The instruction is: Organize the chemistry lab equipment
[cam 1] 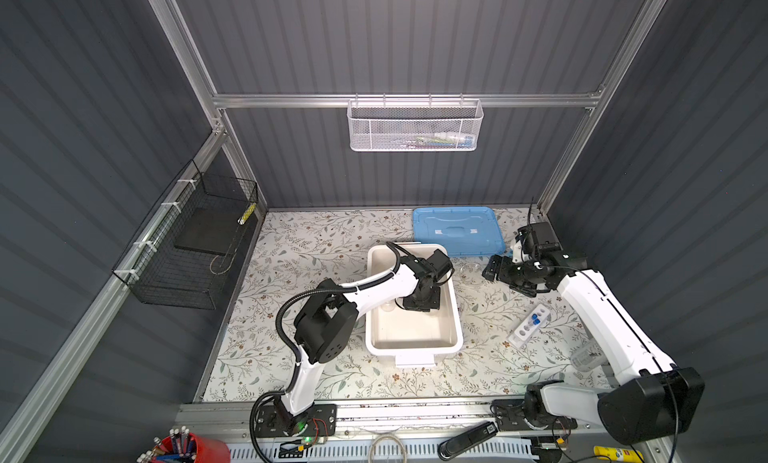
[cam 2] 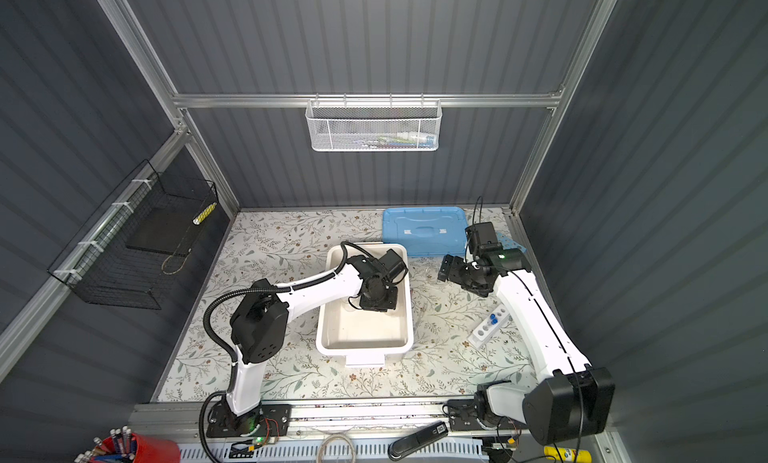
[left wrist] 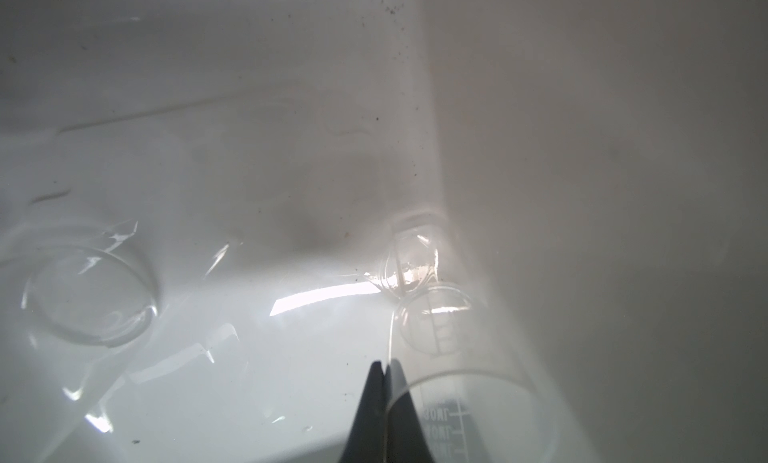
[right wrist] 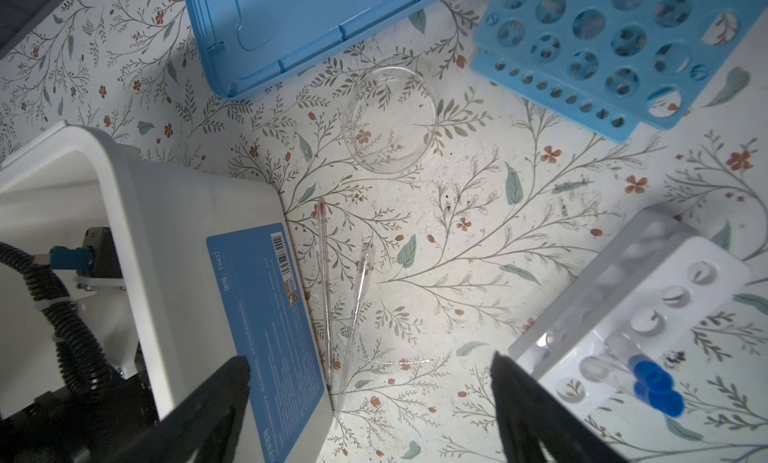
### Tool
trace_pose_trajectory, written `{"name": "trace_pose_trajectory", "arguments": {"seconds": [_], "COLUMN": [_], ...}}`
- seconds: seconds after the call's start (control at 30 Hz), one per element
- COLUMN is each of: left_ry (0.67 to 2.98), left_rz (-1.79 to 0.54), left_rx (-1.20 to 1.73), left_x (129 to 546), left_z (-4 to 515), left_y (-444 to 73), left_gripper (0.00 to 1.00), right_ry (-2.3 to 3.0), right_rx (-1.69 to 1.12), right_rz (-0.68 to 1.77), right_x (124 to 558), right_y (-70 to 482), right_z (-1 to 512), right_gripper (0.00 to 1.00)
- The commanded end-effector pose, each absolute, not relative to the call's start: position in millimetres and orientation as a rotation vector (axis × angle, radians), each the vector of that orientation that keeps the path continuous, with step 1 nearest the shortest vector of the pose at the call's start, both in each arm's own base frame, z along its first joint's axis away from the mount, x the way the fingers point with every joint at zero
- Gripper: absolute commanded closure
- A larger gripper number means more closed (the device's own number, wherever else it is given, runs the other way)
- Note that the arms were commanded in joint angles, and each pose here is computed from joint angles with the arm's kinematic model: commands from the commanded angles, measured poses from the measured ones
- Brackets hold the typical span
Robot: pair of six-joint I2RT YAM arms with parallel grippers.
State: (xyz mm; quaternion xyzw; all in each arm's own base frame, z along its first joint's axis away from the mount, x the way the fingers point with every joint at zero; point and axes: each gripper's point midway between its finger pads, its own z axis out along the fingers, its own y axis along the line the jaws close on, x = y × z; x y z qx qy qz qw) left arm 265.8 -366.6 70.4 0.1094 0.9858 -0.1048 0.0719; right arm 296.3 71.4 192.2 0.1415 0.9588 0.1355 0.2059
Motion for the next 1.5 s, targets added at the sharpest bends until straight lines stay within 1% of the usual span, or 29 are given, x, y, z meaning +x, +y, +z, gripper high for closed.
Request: {"name": "trace_pose_trajectory", "arguments": {"seconds": [0.0,0.43,0.63,0.83,1.03,1.2,1.47], "left_ry": [2.977,2.976,2.976,2.975,2.971,2.953,2.909], "left_rz": [-0.288,-0.278,-0.276,-0.264,-0.244,-0.228,-0.274], "left_rx": [0.324,0.339,0.337,0.334,0.328,0.322,0.322], "left_x": [265,268,268,268,269,271,274], "left_z": [63,61,61,61,65,71,89], "left_y": [-369,-371,-371,-369,-366,-363,-365], "left_gripper": [0.94,0.88,0.78,0.71,0.58,0.52,0.42], "right_ry": [2.697,2.733,2.747,2.754,2.764,2.769,2.777], "right_rx": [0.387,0.392,0.393,0.395,0.394,0.395,0.399], "right_rz": [0.354,0.33,0.319,0.333,0.325,0.328,0.318], "right_x": [295,294,292,295,297,300,303], "right_y": [69,67,66,68,68,69,69], "right_z": [182,167,161,157,152,150,146], "right_gripper": [0.09,0.09,0.08,0.09,0.09,0.09,0.08]}}
